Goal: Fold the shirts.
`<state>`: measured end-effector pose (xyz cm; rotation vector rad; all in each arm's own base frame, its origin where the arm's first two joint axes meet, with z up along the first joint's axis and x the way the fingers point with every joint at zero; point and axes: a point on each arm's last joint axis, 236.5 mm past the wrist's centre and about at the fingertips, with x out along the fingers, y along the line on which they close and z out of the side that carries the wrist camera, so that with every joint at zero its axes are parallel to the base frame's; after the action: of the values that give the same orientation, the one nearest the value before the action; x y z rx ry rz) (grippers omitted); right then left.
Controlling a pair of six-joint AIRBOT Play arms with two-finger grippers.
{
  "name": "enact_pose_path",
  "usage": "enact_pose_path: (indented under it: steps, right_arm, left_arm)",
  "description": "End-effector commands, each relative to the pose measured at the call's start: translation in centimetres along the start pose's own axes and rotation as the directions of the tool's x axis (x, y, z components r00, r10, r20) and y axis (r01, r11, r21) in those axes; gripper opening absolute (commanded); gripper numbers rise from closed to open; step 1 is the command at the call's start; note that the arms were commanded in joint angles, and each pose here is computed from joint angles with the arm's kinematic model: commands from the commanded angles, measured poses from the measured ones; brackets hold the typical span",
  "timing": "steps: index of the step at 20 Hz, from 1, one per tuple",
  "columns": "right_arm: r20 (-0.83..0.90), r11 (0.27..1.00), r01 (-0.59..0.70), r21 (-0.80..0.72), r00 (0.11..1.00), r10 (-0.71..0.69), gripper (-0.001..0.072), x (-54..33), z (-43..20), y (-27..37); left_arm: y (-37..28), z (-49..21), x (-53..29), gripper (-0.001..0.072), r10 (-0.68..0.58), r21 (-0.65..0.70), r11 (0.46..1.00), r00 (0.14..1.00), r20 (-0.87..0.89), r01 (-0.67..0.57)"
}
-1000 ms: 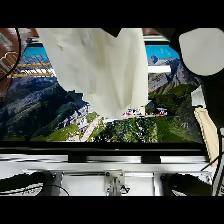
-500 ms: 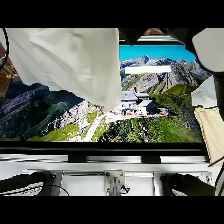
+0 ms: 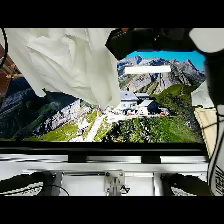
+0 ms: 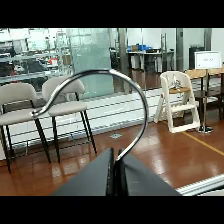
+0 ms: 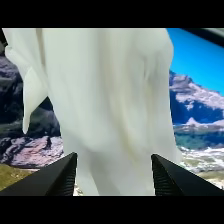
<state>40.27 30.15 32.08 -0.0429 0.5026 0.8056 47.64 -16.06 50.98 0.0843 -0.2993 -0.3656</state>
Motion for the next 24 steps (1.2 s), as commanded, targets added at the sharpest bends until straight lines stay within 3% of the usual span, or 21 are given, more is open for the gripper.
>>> enact_pose_path:
  steps: [1, 4, 5, 6, 7, 13, 18, 21, 22, 24]
  right_arm:
    - [0.055, 0.992, -0.101, 0.073, 0.994, 0.097, 0.0582, 3.7, 0.7, 1.9]
    - [0.107, 1.0, -0.021, 0.012, 0.994, 0.02, 0.0579, 4.7, 1.7, 0.7]
    - [0.099, 1.0, -0.021, 0.01, 0.995, 0.02, 0.0459, 4.8, 1.5, 0.6]
    - [0.096, 1.0, -0.011, 0.002, 0.995, 0.01, 0.0118, 4.8, 1.4, 0.4]
    - [0.109, 1.0, 0.0, -0.005, 0.994, 0.001, 0.0108, 4.5, 1.8, 0.2]
    - [0.288, 0.947, 0.264, -0.182, 0.935, -0.206, 0.0107, -4.6, 7.4, -2.4]
    - [0.155, 0.896, 0.419, -0.145, 0.904, -0.398, 0.0107, -5.9, 4.3, -6.8]
    - [0.17, 0.85, 0.51, -0.136, 0.857, -0.487, 0.0108, -4.7, 4.5, -9.6]
    - [0.202, 0.853, 0.504, -0.137, 0.857, -0.475, 0.0132, -4.2, 5.2, -9.5]
    - [0.286, 0.891, 0.443, -0.105, 0.871, -0.399, 0.0472, -3.6, 7.1, -7.7]
  left_arm:
    - [0.0, -0.2, 0.0, 0.0048, -0.002, 0.003, 1.0, 1.0, -0.008, 0.002]
    - [0.0, -0.1, 0.0, 0.0048, -0.001, 0.003, 1.0, 1.0, -0.007, 0.001]
    - [0.0, -0.2, 0.0, 0.0048, -0.001, 0.004, 1.0, 1.0, -0.007, 0.001]
    - [0.0, -0.1, 0.0, 0.0048, -0.001, 0.004, 1.0, 1.0, -0.006, 0.001]
    - [0.1, 0.0, -0.1, 0.0048, 0.003, 0.011, 1.0, 1.0, -0.003, -0.003]
    - [0.9, 1.6, -1.1, 0.0048, 0.037, 0.084, 0.996, 0.999, 0.018, -0.038]
    - [1.0, 2.9, -1.7, 0.0048, 0.043, 0.082, 0.996, 0.998, 0.051, -0.047]
    - [1.0, 3.4, -1.9, 0.0048, 0.041, 0.077, 0.996, 0.997, 0.058, -0.045]
    - [0.9, 3.4, -1.9, 0.0047, 0.04, 0.063, 0.997, 0.998, 0.058, -0.043]
    - [0.8, 2.9, -1.9, 0.0047, 0.035, 0.032, 0.999, 0.999, 0.039, -0.036]
